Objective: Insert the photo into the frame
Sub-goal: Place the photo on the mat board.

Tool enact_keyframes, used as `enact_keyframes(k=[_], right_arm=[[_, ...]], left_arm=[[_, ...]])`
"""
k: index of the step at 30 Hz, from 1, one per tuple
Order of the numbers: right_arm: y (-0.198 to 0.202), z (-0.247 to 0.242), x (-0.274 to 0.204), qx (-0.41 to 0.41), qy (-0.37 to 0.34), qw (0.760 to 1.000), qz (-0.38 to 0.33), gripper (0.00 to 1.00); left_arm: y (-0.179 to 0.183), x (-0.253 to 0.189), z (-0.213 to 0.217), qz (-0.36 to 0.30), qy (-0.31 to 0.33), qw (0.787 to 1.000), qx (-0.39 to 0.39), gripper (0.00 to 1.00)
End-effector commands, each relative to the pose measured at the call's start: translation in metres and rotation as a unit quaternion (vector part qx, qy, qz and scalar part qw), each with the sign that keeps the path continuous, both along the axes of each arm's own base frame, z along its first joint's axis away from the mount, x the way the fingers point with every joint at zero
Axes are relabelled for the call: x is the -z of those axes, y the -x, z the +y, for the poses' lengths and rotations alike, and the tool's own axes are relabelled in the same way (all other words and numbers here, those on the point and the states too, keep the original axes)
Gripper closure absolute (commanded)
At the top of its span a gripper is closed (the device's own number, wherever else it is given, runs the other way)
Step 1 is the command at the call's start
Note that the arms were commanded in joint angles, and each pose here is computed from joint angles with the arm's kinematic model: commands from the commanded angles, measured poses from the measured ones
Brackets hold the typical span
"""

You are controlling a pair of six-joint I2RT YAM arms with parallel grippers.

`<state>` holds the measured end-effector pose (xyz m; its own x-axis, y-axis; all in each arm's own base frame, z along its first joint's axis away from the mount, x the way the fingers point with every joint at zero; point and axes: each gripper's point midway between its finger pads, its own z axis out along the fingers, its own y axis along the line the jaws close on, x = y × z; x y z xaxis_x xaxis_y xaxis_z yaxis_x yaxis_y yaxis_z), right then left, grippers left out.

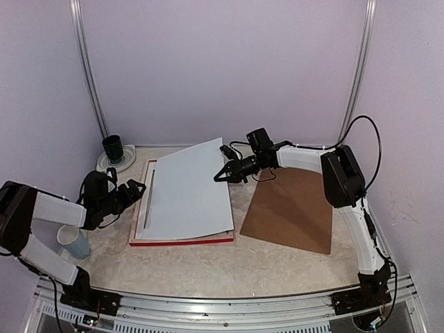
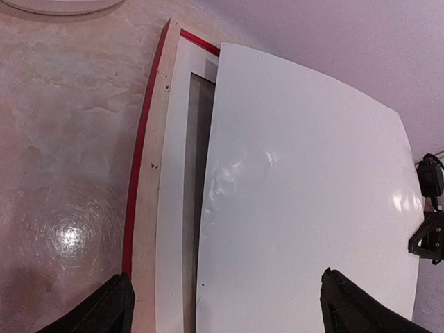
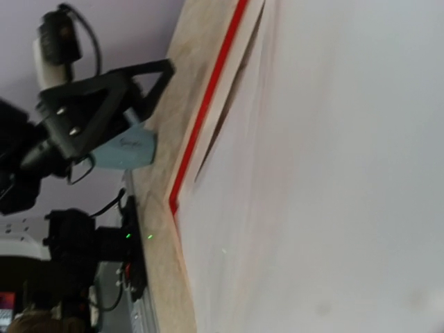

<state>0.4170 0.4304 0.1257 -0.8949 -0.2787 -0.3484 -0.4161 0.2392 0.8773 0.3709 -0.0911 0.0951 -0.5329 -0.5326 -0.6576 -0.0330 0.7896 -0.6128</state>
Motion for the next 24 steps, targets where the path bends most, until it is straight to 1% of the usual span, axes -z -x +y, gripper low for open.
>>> enact_keyframes(k=[1, 9, 19, 24], right_arm=[[0.002, 0.003, 0.005, -0.031, -0.034, 0.999, 0.02, 1.0], [-0.005, 0.009, 0.017, -0.036, -0.041, 0.998, 0.03, 1.0], [-0.019, 0.009, 0.002, -0.02, -0.041, 0.999, -0.025, 1.0], [-0.022, 0.007, -0.004, -0.013, -0.04, 0.998, -0.04, 1.0]], left_arm=[[-0.003, 0.007, 0.0, -0.004, 0.001, 1.0, 0.011, 0.08], [-0.006, 0.024, -0.007, 0.01, 0.008, 0.999, 0.031, 0.06], [-0.004, 0.037, -0.001, 0.026, 0.024, 0.999, 0.022, 0.05], [-0.005, 0.039, -0.003, 0.025, 0.049, 0.998, 0.029, 0.05]])
